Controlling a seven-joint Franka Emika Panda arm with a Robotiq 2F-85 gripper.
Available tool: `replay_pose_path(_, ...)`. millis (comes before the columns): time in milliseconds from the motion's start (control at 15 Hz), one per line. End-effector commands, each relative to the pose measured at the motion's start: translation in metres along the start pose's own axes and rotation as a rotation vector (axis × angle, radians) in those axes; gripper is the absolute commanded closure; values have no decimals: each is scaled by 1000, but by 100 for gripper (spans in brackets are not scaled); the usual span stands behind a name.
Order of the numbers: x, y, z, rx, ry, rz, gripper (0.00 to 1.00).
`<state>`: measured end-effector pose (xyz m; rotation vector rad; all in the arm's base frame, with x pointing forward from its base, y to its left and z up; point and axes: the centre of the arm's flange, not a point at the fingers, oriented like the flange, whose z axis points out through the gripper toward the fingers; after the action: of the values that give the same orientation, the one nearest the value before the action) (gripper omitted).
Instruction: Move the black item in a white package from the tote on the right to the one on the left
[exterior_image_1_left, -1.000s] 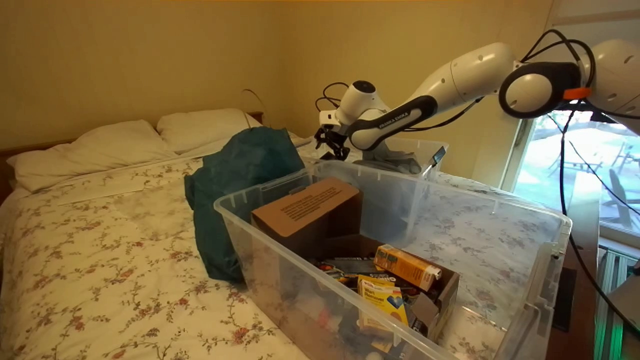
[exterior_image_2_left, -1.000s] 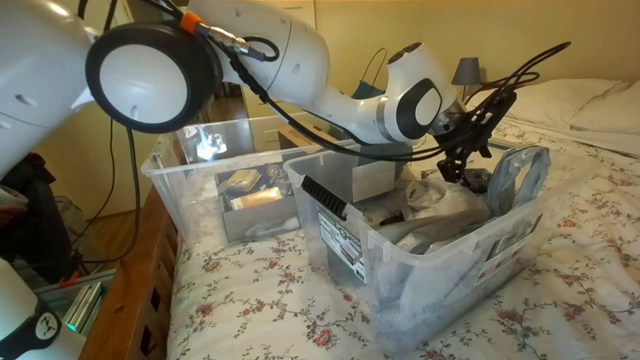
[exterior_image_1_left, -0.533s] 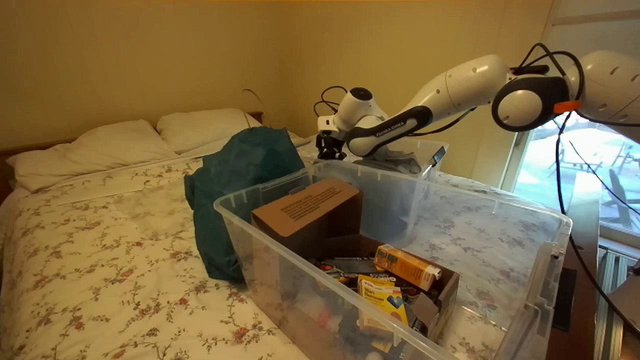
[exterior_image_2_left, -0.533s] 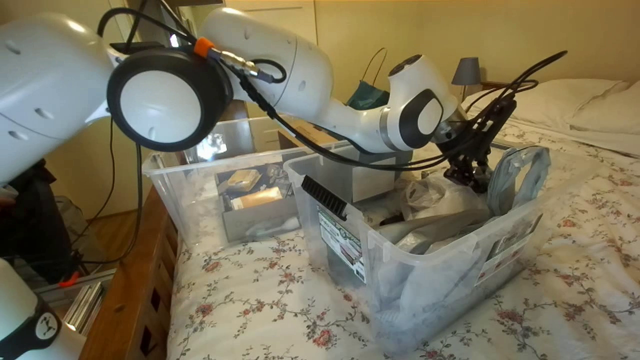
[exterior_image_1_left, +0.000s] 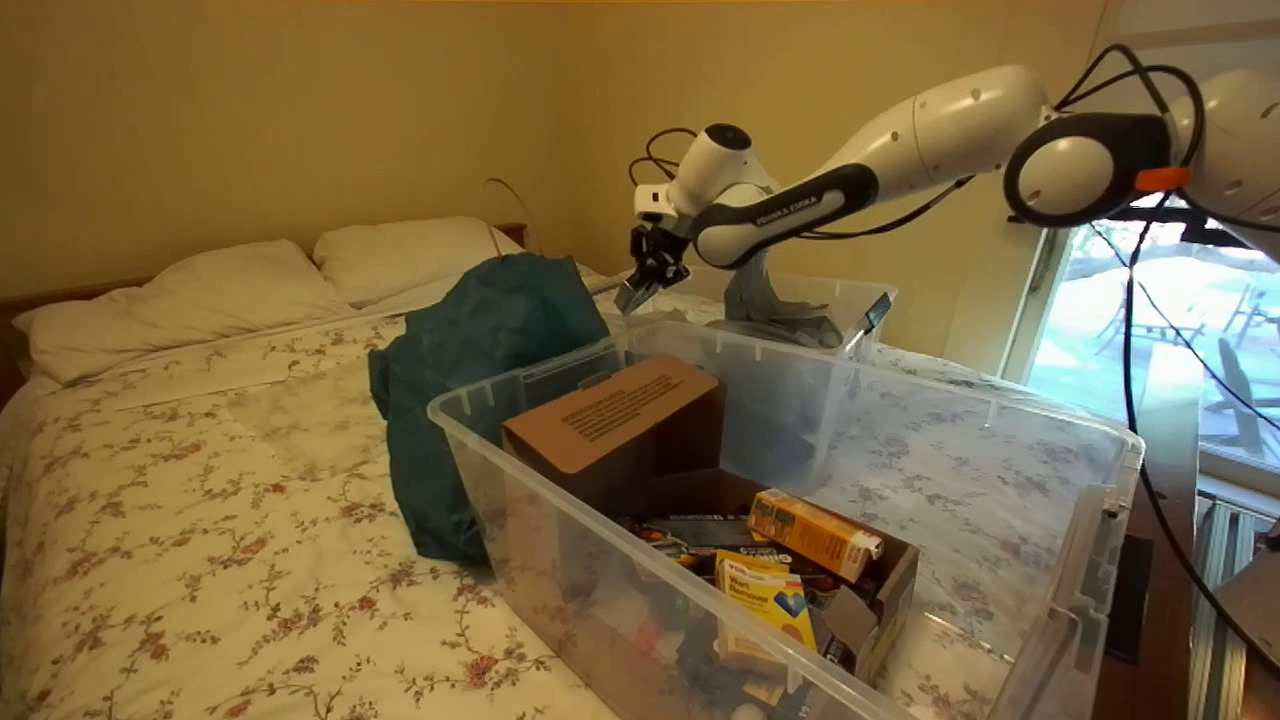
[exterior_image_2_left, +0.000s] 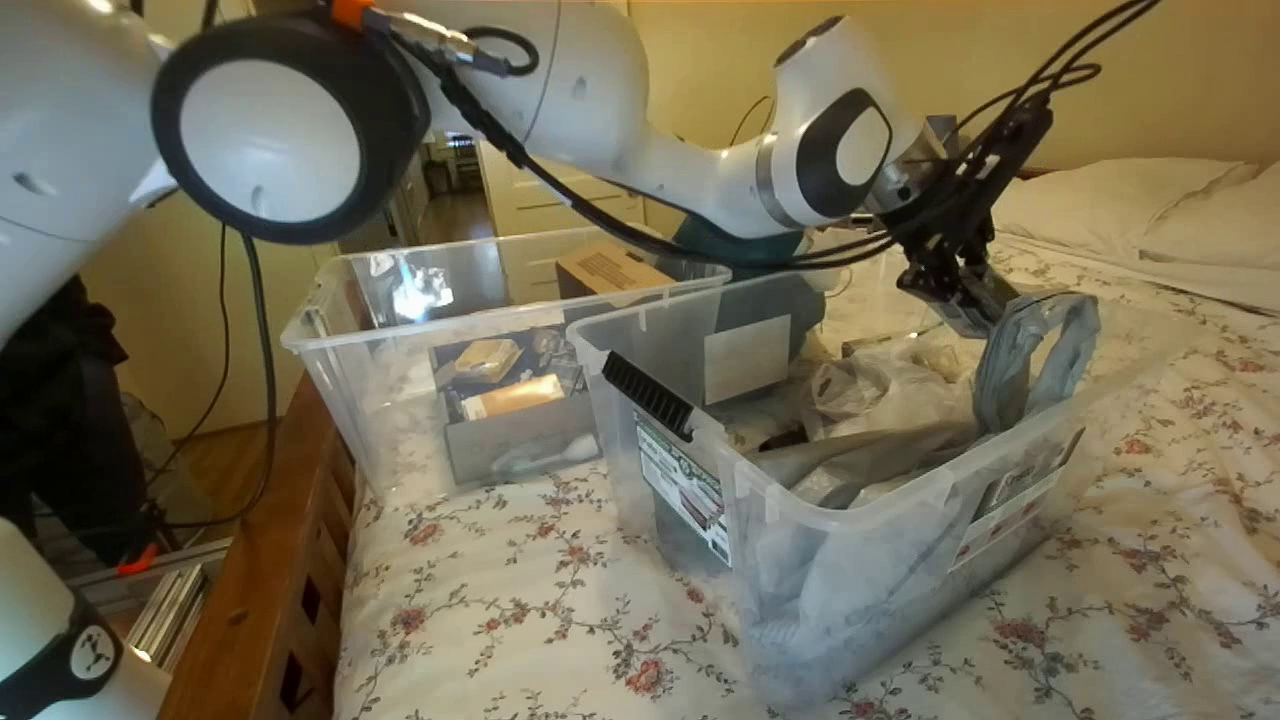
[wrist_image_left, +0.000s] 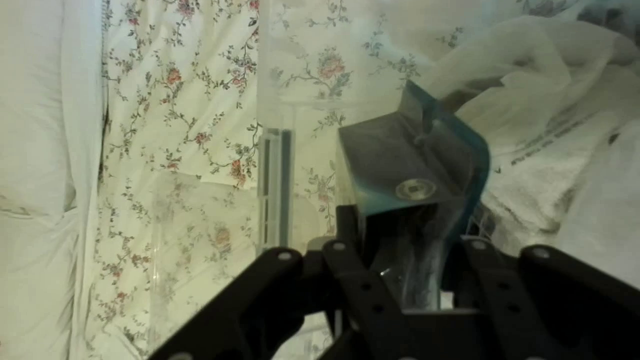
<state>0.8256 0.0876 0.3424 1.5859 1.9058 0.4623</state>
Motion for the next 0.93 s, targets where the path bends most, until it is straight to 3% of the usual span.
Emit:
replay_pose_path(0, -5, -22, -84, 79, 83, 55, 89)
replay_pose_path(267, 11, -33, -127, 168, 157, 174, 89)
replay_pose_path(467, 19, -44, -154, 143, 122, 271, 89)
replay_pose_path(600, 16, -51, -170, 62, 75, 377, 89)
replay_pose_path(867, 4, -64, -198, -157, 131, 511, 89)
